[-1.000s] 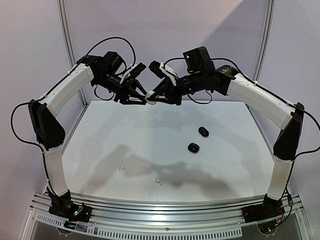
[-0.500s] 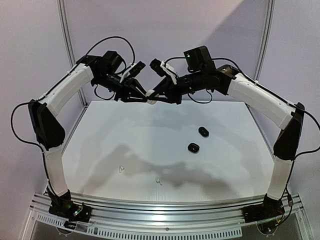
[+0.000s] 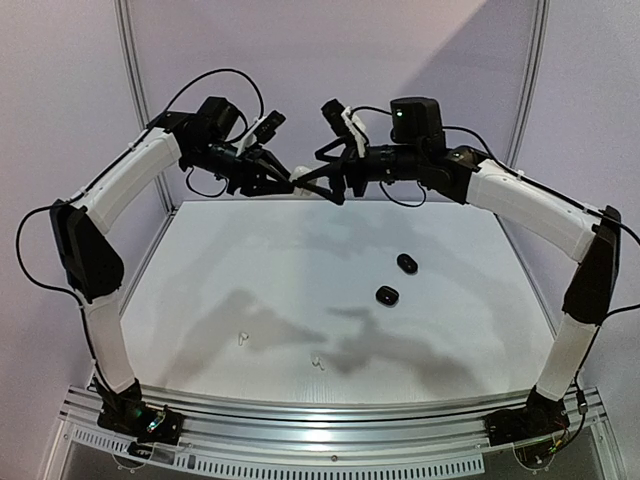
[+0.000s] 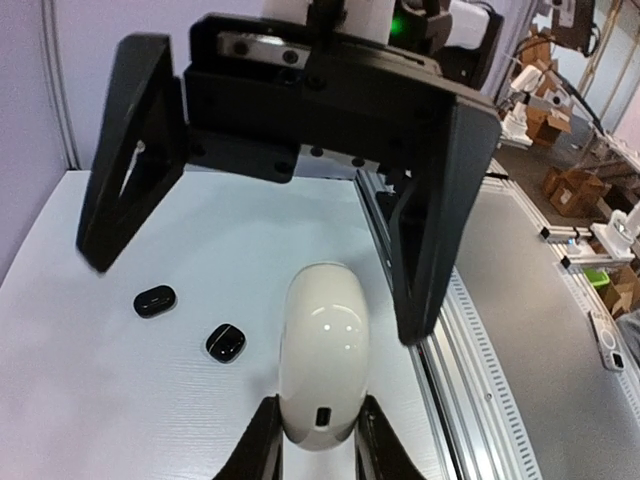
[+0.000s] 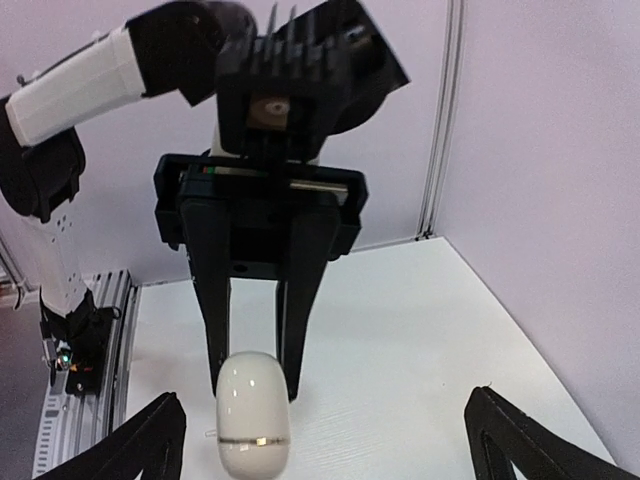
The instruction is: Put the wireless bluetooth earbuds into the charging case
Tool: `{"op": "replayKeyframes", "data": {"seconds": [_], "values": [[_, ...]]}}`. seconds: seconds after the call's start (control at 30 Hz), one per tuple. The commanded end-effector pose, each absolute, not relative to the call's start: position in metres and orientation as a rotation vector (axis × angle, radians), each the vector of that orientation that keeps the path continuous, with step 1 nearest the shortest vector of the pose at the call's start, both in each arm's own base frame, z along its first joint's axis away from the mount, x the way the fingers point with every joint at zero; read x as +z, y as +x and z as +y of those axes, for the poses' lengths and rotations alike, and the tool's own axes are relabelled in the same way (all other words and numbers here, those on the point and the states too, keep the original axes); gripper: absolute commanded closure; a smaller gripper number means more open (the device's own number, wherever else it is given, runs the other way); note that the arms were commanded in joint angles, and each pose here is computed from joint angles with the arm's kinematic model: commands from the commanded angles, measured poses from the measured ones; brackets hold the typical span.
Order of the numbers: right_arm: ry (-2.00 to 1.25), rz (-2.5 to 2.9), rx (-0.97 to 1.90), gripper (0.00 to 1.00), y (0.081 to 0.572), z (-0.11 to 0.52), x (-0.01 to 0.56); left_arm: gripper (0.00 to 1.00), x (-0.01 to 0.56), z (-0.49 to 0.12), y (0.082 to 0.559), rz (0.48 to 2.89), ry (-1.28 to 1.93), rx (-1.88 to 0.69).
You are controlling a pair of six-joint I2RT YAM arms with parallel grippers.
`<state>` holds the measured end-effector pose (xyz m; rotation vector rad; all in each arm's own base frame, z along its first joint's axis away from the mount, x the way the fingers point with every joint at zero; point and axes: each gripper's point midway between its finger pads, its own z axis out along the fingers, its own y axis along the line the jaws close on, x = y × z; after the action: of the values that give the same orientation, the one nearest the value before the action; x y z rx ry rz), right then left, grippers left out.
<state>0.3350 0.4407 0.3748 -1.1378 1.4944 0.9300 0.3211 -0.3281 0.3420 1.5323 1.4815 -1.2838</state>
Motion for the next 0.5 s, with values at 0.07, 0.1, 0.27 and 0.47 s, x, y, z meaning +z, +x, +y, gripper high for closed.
{"op": "replayKeyframes", "data": {"seconds": [0.07, 0.1, 0.27, 0.47], "values": [[-0.903, 1.2, 1.025, 0.01, 0.317, 0.404, 0.492, 1.0, 0.4, -0.301, 0.345, 1.497, 1.285, -1.204], [-0.9, 1.175, 1.043, 0.01, 0.313, 0.403, 0.499, 1.0, 0.41, -0.293, 0.349, 1.504, 1.223, -1.212], [-0.841, 1.0, 1.182, 0.01, 0.294, 0.396, 0.538, 1.0, 0.465, -0.253, 0.33, 1.326, 1.036, -1.163], [-0.699, 0.935, 1.422, 0.11, 0.304, 0.411, 0.553, 1.0, 0.477, -0.237, 0.305, 1.198, 0.865, -1.166]]}}
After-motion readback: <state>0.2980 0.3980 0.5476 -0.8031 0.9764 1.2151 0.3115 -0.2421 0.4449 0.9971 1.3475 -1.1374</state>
